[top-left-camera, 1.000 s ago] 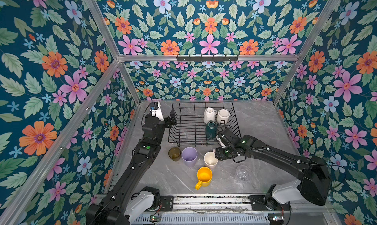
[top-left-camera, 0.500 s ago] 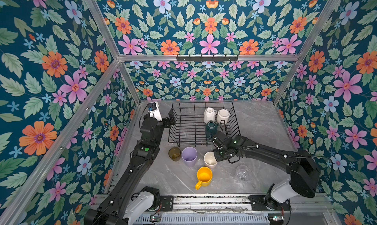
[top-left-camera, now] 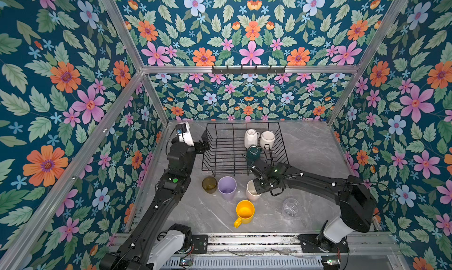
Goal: Load cups into a dish rack
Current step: Pick up the cup from the center of the table.
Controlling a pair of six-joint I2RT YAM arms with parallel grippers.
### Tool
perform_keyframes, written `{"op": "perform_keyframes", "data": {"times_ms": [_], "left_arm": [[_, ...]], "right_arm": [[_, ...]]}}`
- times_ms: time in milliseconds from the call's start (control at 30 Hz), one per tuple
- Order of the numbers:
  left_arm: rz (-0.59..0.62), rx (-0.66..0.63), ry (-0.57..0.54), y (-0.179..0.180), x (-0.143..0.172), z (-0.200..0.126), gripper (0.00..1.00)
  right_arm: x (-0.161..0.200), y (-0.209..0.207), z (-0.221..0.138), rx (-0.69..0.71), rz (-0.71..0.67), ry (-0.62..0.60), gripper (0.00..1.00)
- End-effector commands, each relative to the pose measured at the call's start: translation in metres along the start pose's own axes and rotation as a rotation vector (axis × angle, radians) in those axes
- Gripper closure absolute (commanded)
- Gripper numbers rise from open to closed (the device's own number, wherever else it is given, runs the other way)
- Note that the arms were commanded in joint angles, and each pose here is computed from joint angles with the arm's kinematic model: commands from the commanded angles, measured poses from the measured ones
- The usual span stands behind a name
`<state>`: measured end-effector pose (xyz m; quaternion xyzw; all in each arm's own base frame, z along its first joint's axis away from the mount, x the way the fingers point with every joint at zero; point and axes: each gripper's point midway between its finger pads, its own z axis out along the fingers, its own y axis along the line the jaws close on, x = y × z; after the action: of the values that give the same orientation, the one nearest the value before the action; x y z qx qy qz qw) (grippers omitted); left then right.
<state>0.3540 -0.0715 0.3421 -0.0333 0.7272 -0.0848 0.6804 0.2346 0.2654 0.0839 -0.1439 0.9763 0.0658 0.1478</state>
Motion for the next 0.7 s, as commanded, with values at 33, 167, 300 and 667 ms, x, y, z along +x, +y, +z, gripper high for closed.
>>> {"op": "perform_keyframes", "data": {"times_ms": [33, 167, 300, 667], "left_arm": [[-0.016, -0.011, -0.031, 0.002, -0.007, -0.002, 0.0], [-0.027, -0.017, -0.04, 0.004, -0.007, -0.003, 0.01], [-0.035, -0.022, -0.044, 0.005, -0.008, -0.004, 0.01], [-0.124, 0.035, 0.004, -0.003, -0.001, 0.007, 0.01]], "right_arm": [[-0.001, -0.008, -0.008, 0.042, 0.003, -0.014, 1.0], [-0.001, -0.012, -0.017, 0.047, -0.001, -0.03, 1.0], [0.001, -0.02, -0.03, 0.055, 0.002, -0.047, 1.0], [-0.009, -0.055, -0.121, -0.148, 0.134, -0.29, 1.0]]}}
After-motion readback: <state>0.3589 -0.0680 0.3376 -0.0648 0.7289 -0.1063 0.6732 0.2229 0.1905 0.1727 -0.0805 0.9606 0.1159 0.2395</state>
